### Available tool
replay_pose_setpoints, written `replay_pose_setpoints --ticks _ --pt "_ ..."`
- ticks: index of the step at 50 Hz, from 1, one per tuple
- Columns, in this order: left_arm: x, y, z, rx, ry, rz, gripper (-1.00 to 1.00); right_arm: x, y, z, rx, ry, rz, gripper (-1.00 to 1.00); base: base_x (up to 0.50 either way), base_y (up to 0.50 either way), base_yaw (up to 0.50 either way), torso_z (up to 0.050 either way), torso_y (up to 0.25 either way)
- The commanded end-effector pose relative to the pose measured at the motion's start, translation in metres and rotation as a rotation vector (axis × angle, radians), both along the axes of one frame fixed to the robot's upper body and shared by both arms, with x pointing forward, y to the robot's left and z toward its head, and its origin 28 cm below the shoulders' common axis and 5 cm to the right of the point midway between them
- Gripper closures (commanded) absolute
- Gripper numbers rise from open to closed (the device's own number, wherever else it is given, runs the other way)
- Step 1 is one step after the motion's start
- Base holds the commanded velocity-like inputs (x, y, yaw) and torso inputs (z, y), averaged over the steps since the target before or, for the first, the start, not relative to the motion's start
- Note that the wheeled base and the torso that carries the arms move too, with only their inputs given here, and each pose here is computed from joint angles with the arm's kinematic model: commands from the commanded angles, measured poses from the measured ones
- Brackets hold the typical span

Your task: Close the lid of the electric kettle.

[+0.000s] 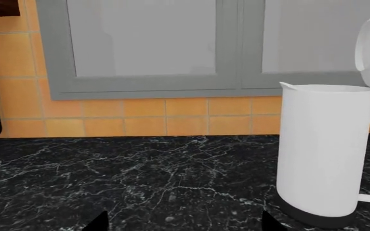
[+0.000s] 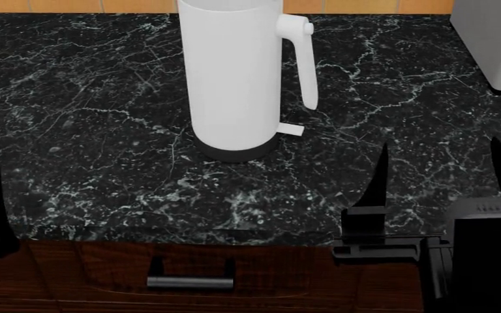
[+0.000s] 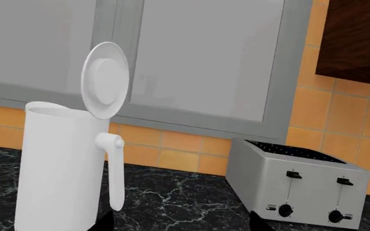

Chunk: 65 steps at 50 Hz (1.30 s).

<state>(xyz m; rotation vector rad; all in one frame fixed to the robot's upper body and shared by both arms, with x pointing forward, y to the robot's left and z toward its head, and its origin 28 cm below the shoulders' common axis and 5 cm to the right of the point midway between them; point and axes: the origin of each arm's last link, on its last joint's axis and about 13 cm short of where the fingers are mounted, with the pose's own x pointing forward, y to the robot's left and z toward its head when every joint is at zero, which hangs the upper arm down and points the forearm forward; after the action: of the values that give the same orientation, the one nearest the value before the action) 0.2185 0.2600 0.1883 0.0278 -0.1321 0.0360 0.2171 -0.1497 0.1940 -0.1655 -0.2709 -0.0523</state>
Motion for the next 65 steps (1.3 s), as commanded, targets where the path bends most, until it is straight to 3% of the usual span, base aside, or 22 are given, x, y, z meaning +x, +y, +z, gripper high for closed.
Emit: replay_pose_setpoints --ticks 1,20,65 --pt "-0.0023 0.0038 0.0198 0.022 -0.034 0.012 -1.0 -0.0041 -0.006 0.0247 -0.017 -0.06 -0.027 -1.0 0.0 0.0 0.0 0.0 0.0" --pt "-0.001 0.003 0.0232 0.031 -0.044 0.012 -1.0 -0.0008 -0.0072 0.0273 -0.004 -0.049 -0.026 -1.0 0.04 0.0 0.0 0.0 0.0" --pt "-0.002 0.0019 0.0172 0.024 -0.024 0.01 -1.0 -0.0029 -0.0069 0.0228 0.011 -0.04 -0.028 -1.0 0.48 0.0 0.0 0.0 0.0"
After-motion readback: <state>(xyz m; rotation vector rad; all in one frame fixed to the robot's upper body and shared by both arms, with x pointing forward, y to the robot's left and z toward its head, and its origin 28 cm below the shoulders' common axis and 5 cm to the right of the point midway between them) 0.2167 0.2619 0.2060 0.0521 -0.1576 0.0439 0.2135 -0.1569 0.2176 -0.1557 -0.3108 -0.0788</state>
